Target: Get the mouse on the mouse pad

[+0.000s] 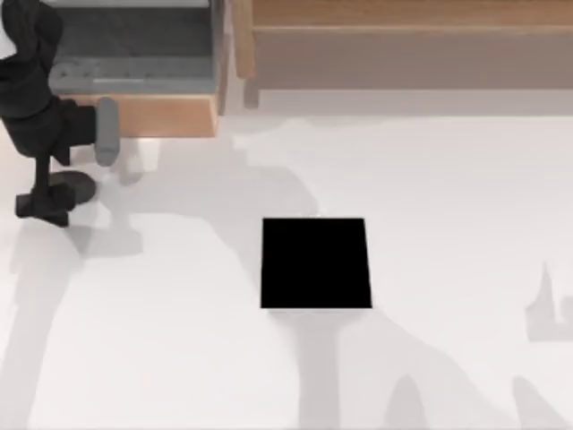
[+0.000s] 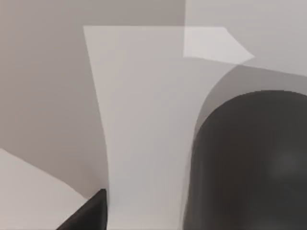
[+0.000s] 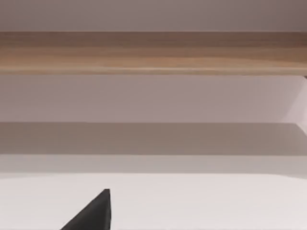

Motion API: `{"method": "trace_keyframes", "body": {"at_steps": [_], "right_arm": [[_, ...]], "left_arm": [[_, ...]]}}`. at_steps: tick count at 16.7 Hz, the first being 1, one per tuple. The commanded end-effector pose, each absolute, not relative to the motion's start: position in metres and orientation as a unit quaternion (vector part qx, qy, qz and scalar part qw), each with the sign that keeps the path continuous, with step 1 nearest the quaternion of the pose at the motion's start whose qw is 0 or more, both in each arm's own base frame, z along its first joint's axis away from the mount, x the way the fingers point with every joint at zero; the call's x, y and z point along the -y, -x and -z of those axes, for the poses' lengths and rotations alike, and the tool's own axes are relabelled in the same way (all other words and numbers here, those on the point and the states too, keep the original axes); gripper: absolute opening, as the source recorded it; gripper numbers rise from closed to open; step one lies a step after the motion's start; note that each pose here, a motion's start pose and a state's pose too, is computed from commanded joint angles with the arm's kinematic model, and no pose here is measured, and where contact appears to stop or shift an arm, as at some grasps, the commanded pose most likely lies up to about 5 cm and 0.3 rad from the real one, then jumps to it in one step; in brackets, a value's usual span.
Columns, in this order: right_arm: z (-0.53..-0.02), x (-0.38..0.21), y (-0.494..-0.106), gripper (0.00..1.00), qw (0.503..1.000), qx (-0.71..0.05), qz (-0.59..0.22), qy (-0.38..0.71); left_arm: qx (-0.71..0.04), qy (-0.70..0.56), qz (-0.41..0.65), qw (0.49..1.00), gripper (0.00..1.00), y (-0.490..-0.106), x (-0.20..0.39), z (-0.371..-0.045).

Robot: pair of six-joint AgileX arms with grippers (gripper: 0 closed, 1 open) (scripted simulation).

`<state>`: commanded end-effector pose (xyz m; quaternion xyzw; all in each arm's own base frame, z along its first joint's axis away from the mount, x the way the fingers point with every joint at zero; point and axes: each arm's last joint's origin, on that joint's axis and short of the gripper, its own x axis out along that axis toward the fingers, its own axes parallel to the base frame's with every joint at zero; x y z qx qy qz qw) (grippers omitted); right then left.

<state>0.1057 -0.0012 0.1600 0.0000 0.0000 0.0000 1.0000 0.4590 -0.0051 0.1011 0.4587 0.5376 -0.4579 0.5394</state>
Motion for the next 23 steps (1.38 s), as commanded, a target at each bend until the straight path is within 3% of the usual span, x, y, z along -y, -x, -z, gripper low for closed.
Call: {"method": "trace_keyframes", "body": {"at_steps": [12,20,23], "right_arm": [[-0.160,0.001,-0.106,1.00,1.000,0.000,0.000,0.000],[-0.160,0.001,-0.106,1.00,1.000,0.000,0.000,0.000],[-0.160,0.001,-0.106,1.00,1.000,0.000,0.000,0.000]], "left_arm": [[-0.538,-0.459,0.458,0.539,0.02,-0.459,0.005,-0.101],[-0.538,-0.459,0.458,0.539,0.00,-0.459,0.005,-0.101],[-0.541,-0.454,0.458,0.540,0.00,-0.454,0.006,-0.116]]}}
